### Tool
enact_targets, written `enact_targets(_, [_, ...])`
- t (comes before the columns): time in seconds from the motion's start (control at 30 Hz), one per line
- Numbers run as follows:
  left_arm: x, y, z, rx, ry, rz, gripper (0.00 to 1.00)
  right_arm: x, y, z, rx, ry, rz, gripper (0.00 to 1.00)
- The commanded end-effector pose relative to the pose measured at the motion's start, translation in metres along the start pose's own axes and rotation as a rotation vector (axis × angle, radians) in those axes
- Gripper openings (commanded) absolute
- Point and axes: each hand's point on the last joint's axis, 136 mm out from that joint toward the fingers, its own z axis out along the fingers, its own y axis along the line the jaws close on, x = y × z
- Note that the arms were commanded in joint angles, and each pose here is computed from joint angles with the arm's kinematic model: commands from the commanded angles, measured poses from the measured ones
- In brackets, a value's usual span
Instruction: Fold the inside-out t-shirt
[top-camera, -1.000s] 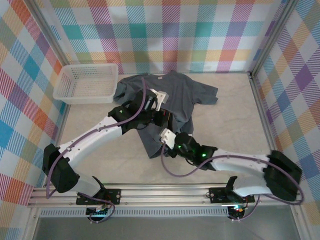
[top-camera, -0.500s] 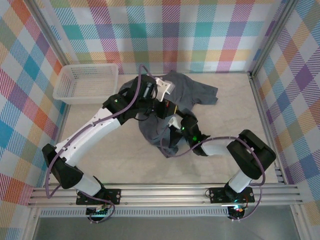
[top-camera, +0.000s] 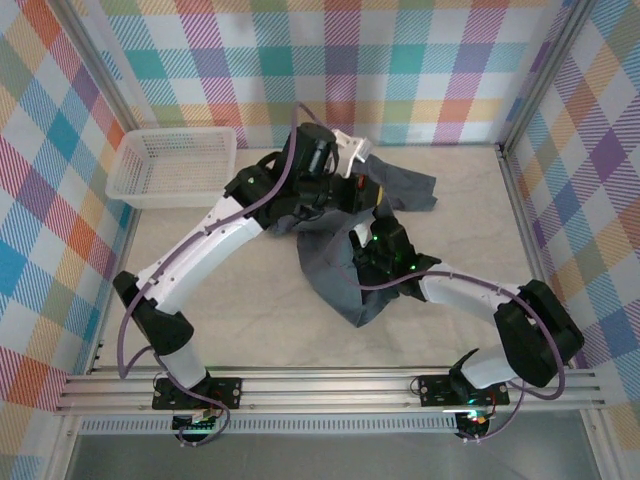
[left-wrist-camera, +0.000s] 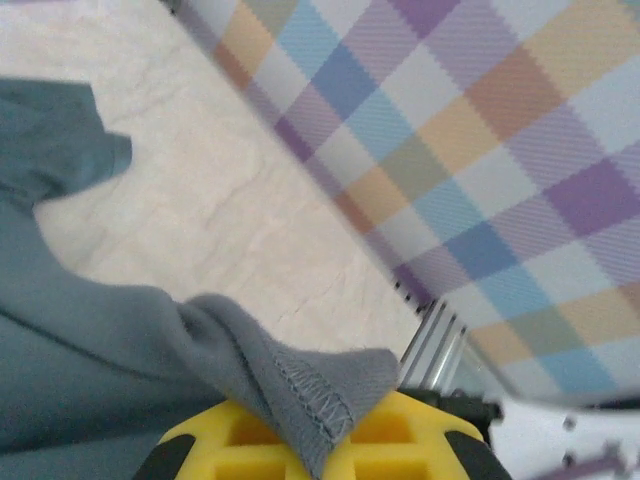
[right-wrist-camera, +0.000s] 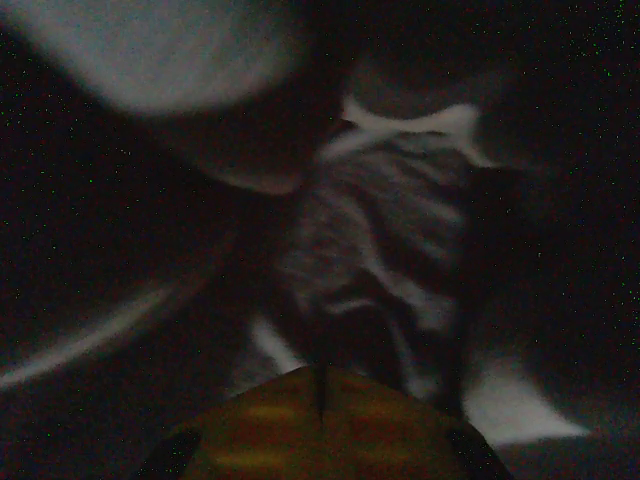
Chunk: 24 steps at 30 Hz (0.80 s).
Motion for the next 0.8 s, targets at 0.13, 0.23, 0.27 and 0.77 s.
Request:
enact_targets(0.13, [-0.038, -0.074, -0.022, 0.172, -0.106, 0.025, 0.0, -0.016, 0.003, 0.01, -0.09, 0.093, 0.073, 0.0])
enact_targets(0.23, [-0.04, -0.077, -0.023, 0.165, -0.106, 0.03, 0.0, -0.057, 0.009, -0.002, -0.17, -0.038, 0.161, 0.0])
enact_targets(0.27, [-0.042, -0.08, -0.025, 0.171, -0.114, 0.033, 0.0, -0.059, 0.014, -0.001, -0.202, -0.049, 0.181, 0.0])
enact_targets(0.77, [-0.066, -0.092, -0.046, 0.174, -0.222, 0.056, 0.0, -0.074, 0.049, -0.019, -0.568, -0.061, 0.629, 0.0])
